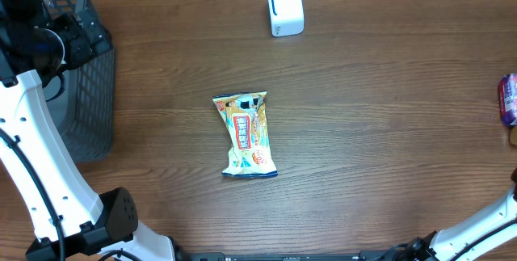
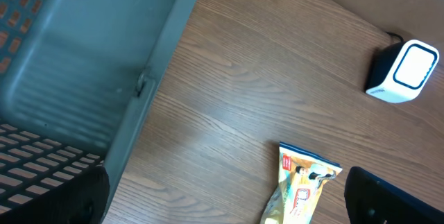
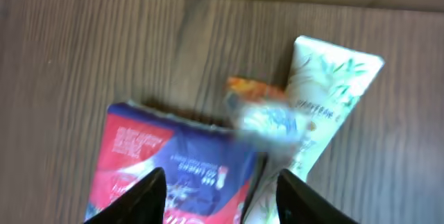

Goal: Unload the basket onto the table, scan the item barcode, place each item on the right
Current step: 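Carry the orange box to the right edge and release it, then move the right gripper to the snack bag and grasp it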

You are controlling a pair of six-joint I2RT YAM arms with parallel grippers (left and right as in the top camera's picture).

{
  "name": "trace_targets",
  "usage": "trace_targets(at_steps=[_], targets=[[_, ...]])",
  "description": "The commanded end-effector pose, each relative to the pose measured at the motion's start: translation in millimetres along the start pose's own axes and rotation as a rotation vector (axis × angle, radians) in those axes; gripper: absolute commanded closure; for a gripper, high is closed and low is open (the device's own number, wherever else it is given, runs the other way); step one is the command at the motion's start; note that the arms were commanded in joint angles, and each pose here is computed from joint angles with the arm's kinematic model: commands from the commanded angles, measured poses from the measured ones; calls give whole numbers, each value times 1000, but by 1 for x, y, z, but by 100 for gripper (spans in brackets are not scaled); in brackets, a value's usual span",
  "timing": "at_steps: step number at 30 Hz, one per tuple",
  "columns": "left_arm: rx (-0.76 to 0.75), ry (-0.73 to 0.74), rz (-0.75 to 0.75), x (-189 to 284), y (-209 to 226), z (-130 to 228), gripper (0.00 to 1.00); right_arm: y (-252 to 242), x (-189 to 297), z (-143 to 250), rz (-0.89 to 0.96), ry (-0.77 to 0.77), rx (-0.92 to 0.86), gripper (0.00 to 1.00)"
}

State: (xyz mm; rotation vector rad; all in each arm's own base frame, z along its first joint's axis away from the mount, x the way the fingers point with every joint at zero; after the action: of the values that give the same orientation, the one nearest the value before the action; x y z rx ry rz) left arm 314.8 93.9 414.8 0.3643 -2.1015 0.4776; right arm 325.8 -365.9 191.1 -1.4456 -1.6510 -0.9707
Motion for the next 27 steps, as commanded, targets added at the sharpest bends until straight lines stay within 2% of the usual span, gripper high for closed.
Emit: trace_targets(at_steps=[1, 5, 8, 10, 12, 15, 22, 23, 27], targets=[[-8, -14, -8, 6, 3, 1, 0, 14, 1, 9, -106, 78, 25, 47], [-8, -14, -8, 6, 4, 1, 0, 35, 9, 27, -249, 175, 125, 43], [-8, -14, -8, 6, 3, 1, 0, 64, 25, 57, -461, 311, 260, 35], [-8, -14, -8, 6, 3, 1, 0, 85, 43, 81, -639, 414, 365, 27], [-8, -14, -8, 6, 3, 1, 0, 103, 62, 107, -789, 507, 460, 12], [-8, -14, -8, 6, 3, 1, 0, 122, 90, 151, -931, 622, 597, 1], [-8, -14, -8, 6, 3, 1, 0, 152, 147, 281, -919, 818, 901, 0], [-8, -14, -8, 6, 3, 1, 0, 156, 162, 314, -913, 842, 987, 0], [-8, -14, -8, 6, 3, 1, 0, 150, 196, 405, -822, 819, 1257, 0]])
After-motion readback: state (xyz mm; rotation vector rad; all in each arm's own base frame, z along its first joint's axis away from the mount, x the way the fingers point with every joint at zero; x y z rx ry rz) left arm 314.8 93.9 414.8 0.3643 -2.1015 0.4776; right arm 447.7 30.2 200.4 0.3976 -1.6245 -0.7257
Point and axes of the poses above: each gripper's point midway between its finger pads, its own x axis back along the fingers, its own y axis along the line the jaws close on, z = x × y, the point moved 6 cm from there along x, back along the fingers, and after that the axes turned 1 degree about -x, right-handed, at the moved point
